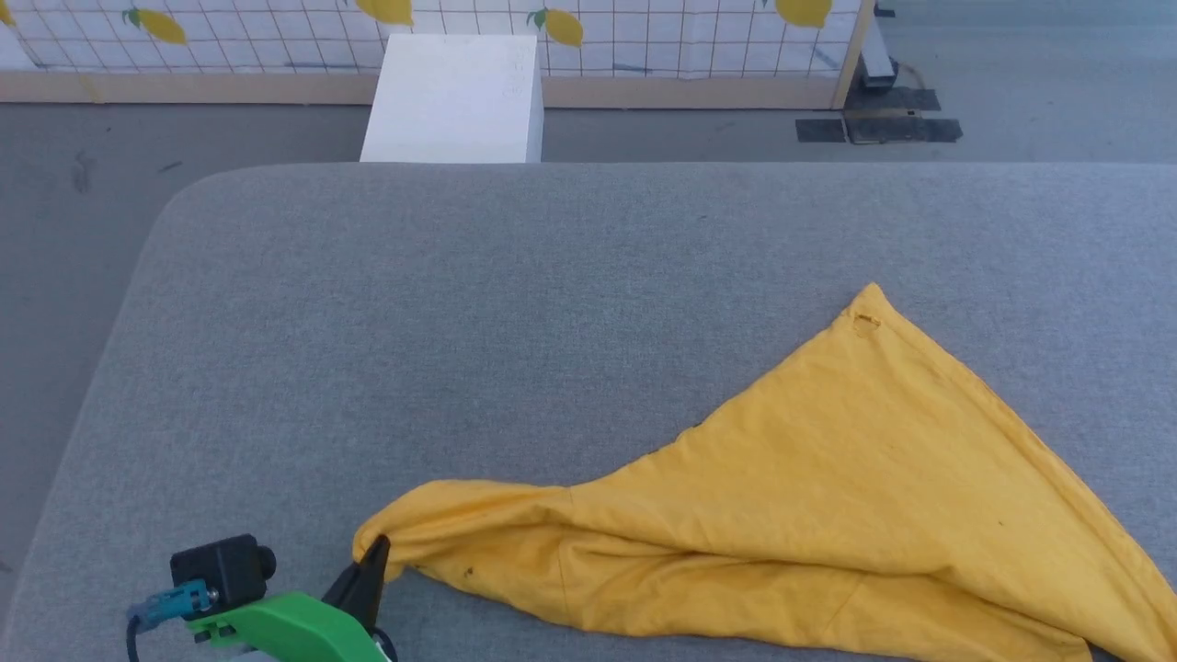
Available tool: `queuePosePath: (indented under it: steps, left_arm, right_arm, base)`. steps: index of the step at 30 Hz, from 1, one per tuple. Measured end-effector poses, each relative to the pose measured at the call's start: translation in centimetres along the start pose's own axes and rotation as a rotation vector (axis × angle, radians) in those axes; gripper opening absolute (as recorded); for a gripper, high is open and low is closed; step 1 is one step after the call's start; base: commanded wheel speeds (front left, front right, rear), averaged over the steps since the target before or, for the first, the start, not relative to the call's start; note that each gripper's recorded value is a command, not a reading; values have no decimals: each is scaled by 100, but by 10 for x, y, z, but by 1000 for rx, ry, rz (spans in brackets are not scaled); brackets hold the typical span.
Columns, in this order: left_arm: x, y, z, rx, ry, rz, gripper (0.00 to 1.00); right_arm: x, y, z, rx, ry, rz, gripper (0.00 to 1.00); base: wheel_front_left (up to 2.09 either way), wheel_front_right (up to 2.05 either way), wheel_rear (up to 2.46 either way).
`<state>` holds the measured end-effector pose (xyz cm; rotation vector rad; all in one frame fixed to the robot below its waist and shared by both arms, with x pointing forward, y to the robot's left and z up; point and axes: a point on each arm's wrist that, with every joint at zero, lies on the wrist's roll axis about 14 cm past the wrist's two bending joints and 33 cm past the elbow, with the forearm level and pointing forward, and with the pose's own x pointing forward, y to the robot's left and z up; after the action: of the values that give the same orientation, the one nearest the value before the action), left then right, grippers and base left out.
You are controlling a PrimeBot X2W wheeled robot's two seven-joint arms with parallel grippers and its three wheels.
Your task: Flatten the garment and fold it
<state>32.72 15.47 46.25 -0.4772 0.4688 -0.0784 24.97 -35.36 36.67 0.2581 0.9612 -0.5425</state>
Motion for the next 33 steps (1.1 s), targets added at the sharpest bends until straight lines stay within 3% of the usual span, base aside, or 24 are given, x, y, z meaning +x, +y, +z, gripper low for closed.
queuePosePath:
  steps: [1, 4, 7, 11, 17, 24, 33]
  left_arm:
    - [0, 0, 0, 0, -1, 0, 0]
    - [-1, 1, -1, -2, 0, 4, 0]
    - [-2, 2, -2, -5, 2, 7, 0]
    - [-3, 3, -3, -9, 6, 12, 0]
    - [-2, 8, -6, -19, 17, 32, 0]
    - [1, 14, -4, -29, 12, 53, 0]
    - [9, 24, -5, -49, 14, 83, 0]
  right_arm:
    - [0, 1, 1, 1, -4, 4, 98]
    - [-2, 10, 12, -11, -46, 23, 100]
    - [-8, 28, 44, -43, -191, 60, 100]
    - [-26, 88, 104, -110, -451, 214, 100]
    - [-53, 163, 158, -236, -728, 401, 100]
    - [-36, 231, 164, -331, -718, 532, 100]
    - [18, 271, 168, -412, -514, 499, 100]
  base:
    - [0, 0, 0]
    - [0, 0, 0]
    - [0, 0, 0]
    - [0, 0, 0]
    - [0, 0, 0]
    - [0, 0, 0]
    - [0, 0, 0]
